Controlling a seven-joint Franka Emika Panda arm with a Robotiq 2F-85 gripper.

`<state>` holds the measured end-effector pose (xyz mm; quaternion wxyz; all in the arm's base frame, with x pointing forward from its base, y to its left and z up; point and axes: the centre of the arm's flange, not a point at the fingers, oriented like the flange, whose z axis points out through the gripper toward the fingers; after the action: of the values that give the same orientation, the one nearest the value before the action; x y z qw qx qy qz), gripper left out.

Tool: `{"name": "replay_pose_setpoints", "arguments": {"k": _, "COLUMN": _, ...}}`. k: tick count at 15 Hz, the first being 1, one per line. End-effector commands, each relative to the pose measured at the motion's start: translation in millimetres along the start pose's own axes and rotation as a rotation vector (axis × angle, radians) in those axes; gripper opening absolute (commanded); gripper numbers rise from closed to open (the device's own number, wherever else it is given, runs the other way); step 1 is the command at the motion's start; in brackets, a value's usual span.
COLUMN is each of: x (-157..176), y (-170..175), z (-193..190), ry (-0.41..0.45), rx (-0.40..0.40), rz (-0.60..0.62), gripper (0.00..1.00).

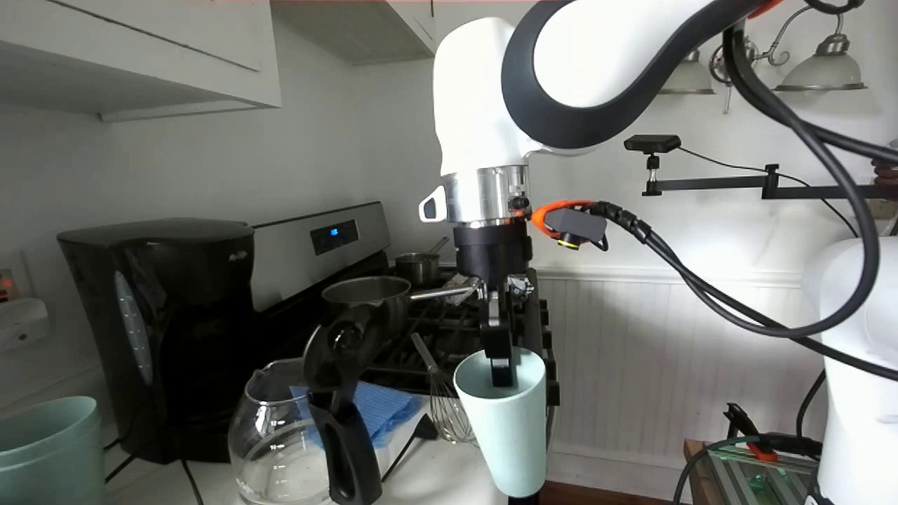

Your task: Pour the water in the cup into the kettle

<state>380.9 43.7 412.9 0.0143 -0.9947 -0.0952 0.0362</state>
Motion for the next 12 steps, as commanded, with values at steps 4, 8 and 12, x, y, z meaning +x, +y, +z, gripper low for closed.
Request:
{"name": "replay_pose_setpoints", "arguments": {"k": 4, "x": -39.5, "y": 44.1, "z": -41.4, "ry": 0.076, "rx": -0.126, "rz": 0.096, "gripper": 0.01}}
{"name": "replay_pose_setpoints", "arguments": {"k": 8, "x": -29.1, "y": 52.4, "z": -41.7, "ry": 0.094, "rx": -0.092, "rz": 0.099, "gripper": 0.04}}
{"name": "replay_pose_setpoints", "arguments": {"k": 12, "x": -26.8, "y": 50.8, "z": -36.8, "ry": 0.081, "rx": -0.091, "rz": 0.093, "gripper": 0.01}}
